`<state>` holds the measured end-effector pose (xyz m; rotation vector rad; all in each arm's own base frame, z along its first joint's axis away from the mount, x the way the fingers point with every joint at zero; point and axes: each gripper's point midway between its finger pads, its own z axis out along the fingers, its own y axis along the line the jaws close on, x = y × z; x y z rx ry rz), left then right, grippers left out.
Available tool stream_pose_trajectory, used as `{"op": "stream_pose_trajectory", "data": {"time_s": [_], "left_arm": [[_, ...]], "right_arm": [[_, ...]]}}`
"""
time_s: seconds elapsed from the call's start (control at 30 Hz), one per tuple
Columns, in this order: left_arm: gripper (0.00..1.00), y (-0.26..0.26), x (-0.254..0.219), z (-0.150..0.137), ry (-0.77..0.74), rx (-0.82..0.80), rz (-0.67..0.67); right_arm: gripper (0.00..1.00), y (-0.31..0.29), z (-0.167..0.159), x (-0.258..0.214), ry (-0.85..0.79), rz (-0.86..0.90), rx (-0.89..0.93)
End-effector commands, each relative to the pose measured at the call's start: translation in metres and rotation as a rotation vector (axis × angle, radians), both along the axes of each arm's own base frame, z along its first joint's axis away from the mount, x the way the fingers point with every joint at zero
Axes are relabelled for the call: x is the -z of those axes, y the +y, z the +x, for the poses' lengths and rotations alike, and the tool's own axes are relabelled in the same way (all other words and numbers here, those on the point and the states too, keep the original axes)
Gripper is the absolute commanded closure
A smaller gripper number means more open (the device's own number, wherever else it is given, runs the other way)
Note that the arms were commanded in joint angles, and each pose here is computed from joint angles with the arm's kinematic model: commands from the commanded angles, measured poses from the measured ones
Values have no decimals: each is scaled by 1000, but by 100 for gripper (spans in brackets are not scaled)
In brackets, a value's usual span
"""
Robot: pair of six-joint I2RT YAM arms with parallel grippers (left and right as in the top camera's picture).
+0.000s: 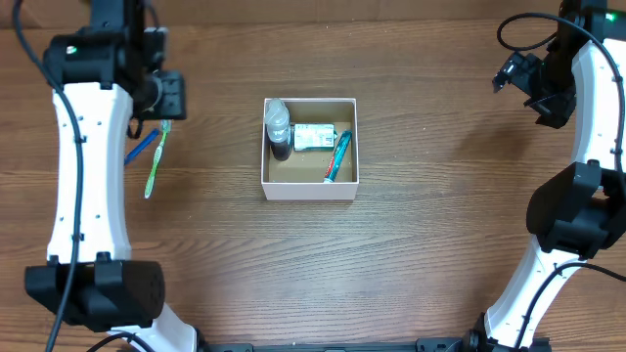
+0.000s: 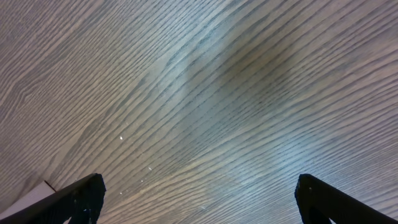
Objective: Pack container
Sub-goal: 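Open the left gripper and retract it toward the green toothbrush, then grasp the green toothbrush handle with the left gripper and lift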
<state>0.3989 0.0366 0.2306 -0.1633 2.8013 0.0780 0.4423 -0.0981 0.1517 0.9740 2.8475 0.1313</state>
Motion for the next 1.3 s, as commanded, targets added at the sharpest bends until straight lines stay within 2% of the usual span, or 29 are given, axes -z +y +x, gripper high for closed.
{"op": "stream_pose_trajectory", "data": {"time_s": [0.0, 0.13, 0.27, 0.7, 0.8, 0.93, 1.27], "left_arm": [[39, 28, 41, -8, 61, -127, -24], [37, 39, 87, -12, 88, -174, -71], [35, 32, 118, -9, 77, -106, -126], [21, 36, 178, -1, -13, 65, -41], [11, 48, 187, 3, -40, 49, 16], [4, 55, 195, 5, -63, 33, 21], [5, 52, 233, 2, -9, 36, -37]], "right_arm": [[0, 1, 3, -24, -65, -9, 5], [0, 1, 3, -24, -65, -9, 5], [0, 1, 3, -24, -65, -9, 5], [0, 1, 3, -24, -65, -9, 5], [0, 1, 3, -24, -65, -9, 5], [0, 1, 3, -24, -65, -9, 5], [0, 1, 3, -24, -65, -9, 5]]}}
